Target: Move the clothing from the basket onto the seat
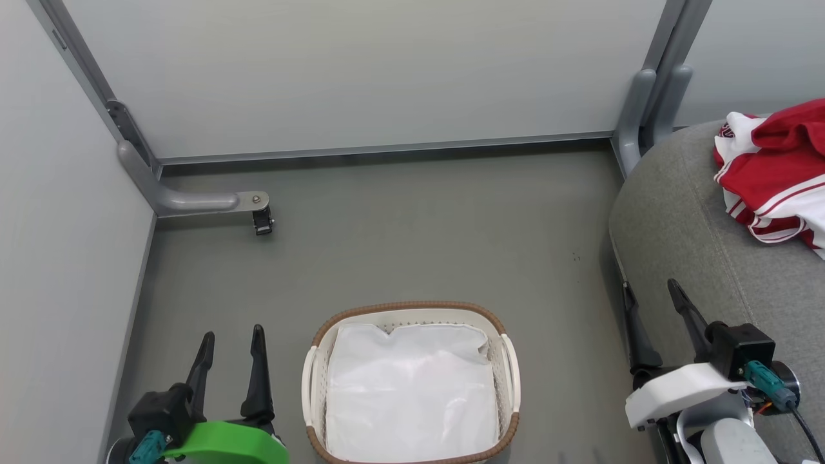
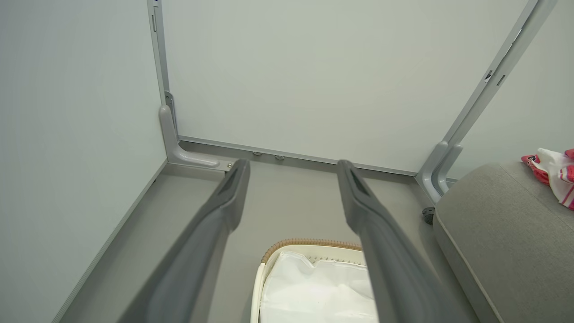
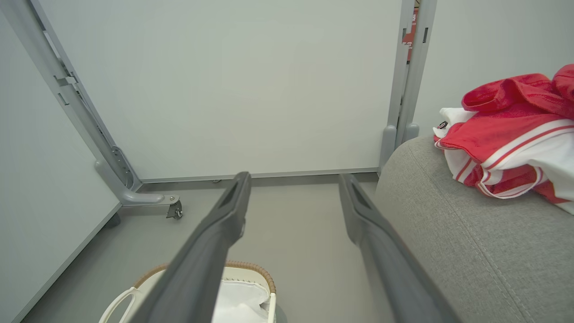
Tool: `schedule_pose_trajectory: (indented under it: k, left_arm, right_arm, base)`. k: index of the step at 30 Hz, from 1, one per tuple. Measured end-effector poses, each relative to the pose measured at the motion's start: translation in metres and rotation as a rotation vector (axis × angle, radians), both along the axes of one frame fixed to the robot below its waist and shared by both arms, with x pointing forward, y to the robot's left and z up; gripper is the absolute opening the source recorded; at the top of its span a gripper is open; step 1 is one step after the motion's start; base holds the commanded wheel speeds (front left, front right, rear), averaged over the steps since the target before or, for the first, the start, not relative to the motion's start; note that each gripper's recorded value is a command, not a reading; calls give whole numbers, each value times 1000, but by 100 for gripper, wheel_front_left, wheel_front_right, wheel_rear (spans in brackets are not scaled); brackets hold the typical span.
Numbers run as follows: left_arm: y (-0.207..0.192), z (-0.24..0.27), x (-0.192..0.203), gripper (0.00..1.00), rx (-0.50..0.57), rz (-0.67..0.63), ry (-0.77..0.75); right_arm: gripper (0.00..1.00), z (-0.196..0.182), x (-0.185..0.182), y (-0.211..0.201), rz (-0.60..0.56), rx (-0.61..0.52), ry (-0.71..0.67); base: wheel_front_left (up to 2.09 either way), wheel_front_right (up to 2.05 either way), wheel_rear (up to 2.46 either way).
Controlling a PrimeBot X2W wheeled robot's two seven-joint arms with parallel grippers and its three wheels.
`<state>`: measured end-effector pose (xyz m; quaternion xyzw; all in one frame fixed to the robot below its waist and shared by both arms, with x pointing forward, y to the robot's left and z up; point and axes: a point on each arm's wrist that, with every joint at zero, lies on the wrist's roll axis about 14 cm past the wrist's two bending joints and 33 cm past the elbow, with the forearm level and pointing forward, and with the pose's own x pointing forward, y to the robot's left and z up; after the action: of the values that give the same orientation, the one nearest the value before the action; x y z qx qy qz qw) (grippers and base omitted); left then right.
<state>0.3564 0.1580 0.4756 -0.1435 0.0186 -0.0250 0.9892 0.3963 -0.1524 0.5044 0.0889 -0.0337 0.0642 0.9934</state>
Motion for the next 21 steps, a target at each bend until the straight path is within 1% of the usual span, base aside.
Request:
schedule_pose_trajectory:
  k: [10,21]
  left_arm:
    - [2,-6,-12,100,-16,7,10]
    - [9,-11,-16,100,-16,25,23]
  right_arm:
    - [100,-5,-16,2,8,-6,11]
    - [100,-8,-19,7,22,8,22]
  base:
    - [0,0,0]
    - [0,0,0]
